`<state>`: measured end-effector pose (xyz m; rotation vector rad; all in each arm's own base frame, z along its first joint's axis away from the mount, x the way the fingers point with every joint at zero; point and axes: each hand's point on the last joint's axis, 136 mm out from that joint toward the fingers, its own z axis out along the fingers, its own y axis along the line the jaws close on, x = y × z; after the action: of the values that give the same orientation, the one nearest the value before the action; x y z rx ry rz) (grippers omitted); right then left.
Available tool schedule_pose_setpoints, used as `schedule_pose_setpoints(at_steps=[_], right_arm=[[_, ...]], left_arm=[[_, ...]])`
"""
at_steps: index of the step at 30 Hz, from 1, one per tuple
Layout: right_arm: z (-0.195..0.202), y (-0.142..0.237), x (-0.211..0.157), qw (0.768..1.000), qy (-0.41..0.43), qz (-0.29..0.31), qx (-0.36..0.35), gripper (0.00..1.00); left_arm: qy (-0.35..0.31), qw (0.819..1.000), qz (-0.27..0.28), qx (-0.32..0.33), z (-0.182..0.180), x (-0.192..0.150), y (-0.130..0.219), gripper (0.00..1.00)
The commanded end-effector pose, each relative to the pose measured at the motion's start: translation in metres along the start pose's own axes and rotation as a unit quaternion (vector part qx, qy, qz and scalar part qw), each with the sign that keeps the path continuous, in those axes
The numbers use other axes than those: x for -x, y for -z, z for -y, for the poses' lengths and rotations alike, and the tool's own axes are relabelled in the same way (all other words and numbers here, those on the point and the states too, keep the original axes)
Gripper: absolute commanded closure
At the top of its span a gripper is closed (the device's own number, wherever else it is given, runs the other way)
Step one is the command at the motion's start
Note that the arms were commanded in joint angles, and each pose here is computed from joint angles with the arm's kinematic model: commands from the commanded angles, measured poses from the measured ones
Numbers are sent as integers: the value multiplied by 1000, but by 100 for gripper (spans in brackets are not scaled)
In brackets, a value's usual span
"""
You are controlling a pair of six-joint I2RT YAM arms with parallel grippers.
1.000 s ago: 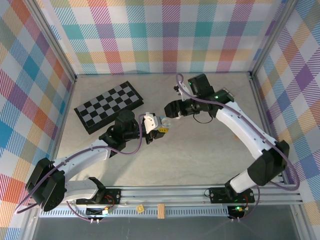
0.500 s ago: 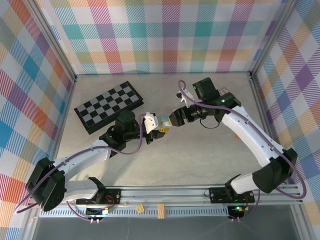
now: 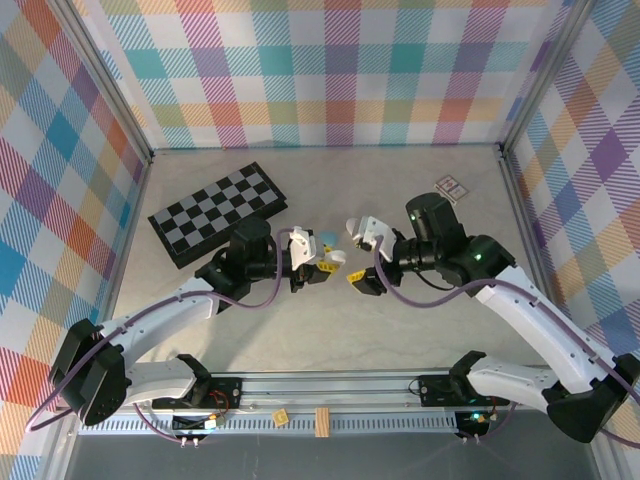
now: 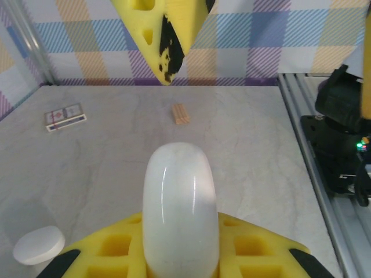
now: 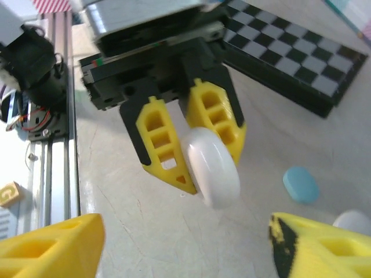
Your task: Insert the wireless bluetooth earbuds into the charging case
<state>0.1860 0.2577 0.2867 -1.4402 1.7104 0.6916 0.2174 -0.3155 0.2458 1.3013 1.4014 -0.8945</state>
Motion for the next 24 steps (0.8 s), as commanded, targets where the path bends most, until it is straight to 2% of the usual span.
schedule_pose_setpoints(at_steps=[1, 11, 20, 23, 24], right_arm=[[-3, -6, 13, 995, 92, 30, 15, 32], [-1, -25, 12, 995, 97, 20, 33, 52], [-5, -33, 4, 994, 94, 9, 53, 58], [-4, -34, 4, 994, 92, 8, 53, 71], [-4, -33, 4, 994, 92, 7, 52, 73]], left_arm=[[-17, 999, 22, -35, 12, 21, 7, 87], [-22, 998, 33, -54, 19, 30, 10, 87], [-22, 997, 43, -52, 20, 33, 11, 87], [-22, 997, 44, -53, 20, 33, 12, 87], [-21, 997, 44, -53, 20, 33, 11, 87]])
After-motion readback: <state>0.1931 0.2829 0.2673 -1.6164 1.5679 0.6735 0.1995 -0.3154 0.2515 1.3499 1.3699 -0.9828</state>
